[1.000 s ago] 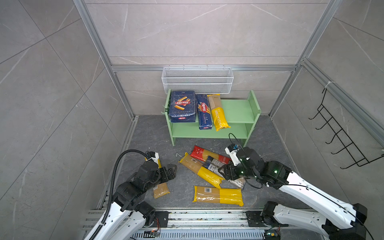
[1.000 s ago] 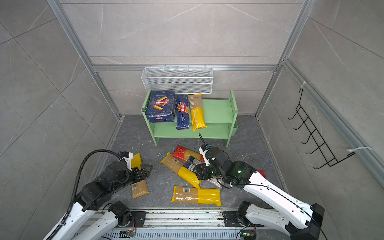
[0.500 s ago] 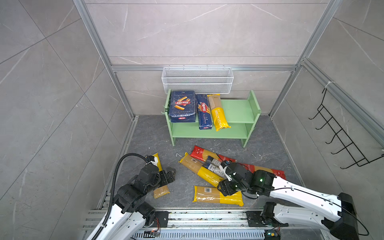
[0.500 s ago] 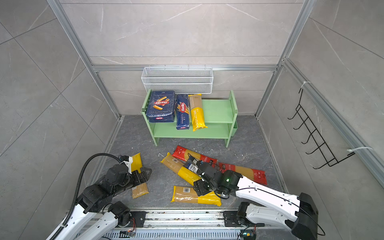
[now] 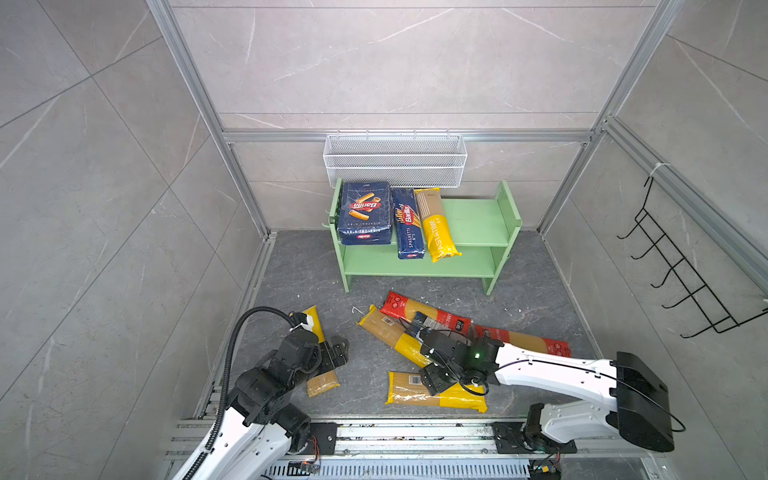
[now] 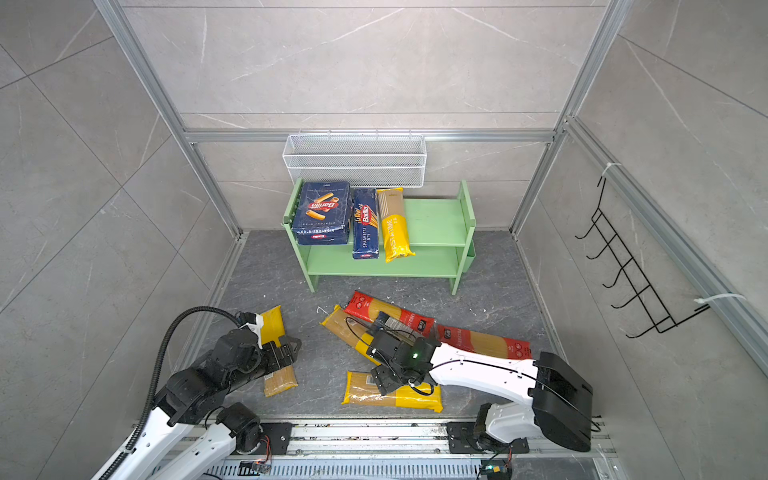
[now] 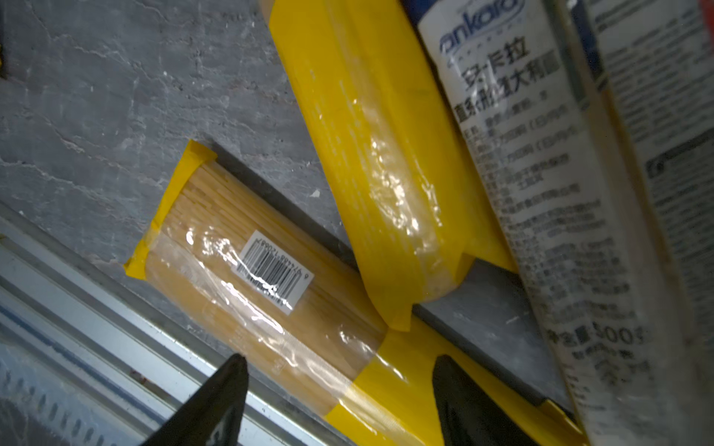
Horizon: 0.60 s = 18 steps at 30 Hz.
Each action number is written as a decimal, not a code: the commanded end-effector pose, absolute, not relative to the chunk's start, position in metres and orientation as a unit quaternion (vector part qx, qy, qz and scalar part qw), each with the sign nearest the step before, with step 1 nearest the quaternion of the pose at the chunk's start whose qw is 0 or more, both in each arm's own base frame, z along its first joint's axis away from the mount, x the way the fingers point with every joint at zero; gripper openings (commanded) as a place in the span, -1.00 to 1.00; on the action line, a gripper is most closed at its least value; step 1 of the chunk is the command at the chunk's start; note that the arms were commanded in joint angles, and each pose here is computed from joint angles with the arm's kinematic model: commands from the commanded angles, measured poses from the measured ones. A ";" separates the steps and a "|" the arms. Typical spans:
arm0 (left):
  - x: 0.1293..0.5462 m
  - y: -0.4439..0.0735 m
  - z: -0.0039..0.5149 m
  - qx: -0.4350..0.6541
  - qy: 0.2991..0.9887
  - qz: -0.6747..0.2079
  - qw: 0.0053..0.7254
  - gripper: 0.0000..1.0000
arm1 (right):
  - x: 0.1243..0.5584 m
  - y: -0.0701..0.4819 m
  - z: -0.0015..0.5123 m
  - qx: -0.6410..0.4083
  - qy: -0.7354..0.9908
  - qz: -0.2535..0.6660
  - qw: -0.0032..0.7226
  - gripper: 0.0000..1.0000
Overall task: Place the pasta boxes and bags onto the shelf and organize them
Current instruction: 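Withdraw the right gripper from the shelf down to the pasta pile, then grasp the yellow-banded spaghetti bag beside the ankara bag with the right gripper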
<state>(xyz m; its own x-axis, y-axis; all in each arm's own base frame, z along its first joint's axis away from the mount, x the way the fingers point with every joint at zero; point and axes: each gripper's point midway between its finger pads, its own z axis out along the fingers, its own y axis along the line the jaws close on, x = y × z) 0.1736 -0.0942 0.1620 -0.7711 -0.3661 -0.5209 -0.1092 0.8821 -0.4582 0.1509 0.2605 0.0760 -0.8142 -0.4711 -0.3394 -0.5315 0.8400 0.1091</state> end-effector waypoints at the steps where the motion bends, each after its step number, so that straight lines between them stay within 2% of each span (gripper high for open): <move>1: 0.178 -0.091 0.173 -0.132 0.914 -0.201 0.328 1.00 | 0.175 0.280 0.089 -0.288 0.932 0.084 0.201 0.73; 7: 0.177 -0.088 0.173 -0.131 0.915 -0.193 0.329 0.99 | 0.193 0.289 0.070 -0.291 0.937 0.071 0.179 0.78; 18: 0.180 -0.088 0.174 -0.131 0.915 -0.189 0.332 0.99 | 0.211 0.274 0.036 -0.266 0.952 0.068 0.135 0.76</move>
<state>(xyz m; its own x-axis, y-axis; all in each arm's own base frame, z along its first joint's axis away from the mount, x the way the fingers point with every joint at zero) 0.1757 -0.0900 0.1613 -0.7615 -0.3691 -0.5328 -0.1230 0.8894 -0.4403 0.2121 0.2736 0.0472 -0.8235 -0.4664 -0.3231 -0.5059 0.8613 0.0461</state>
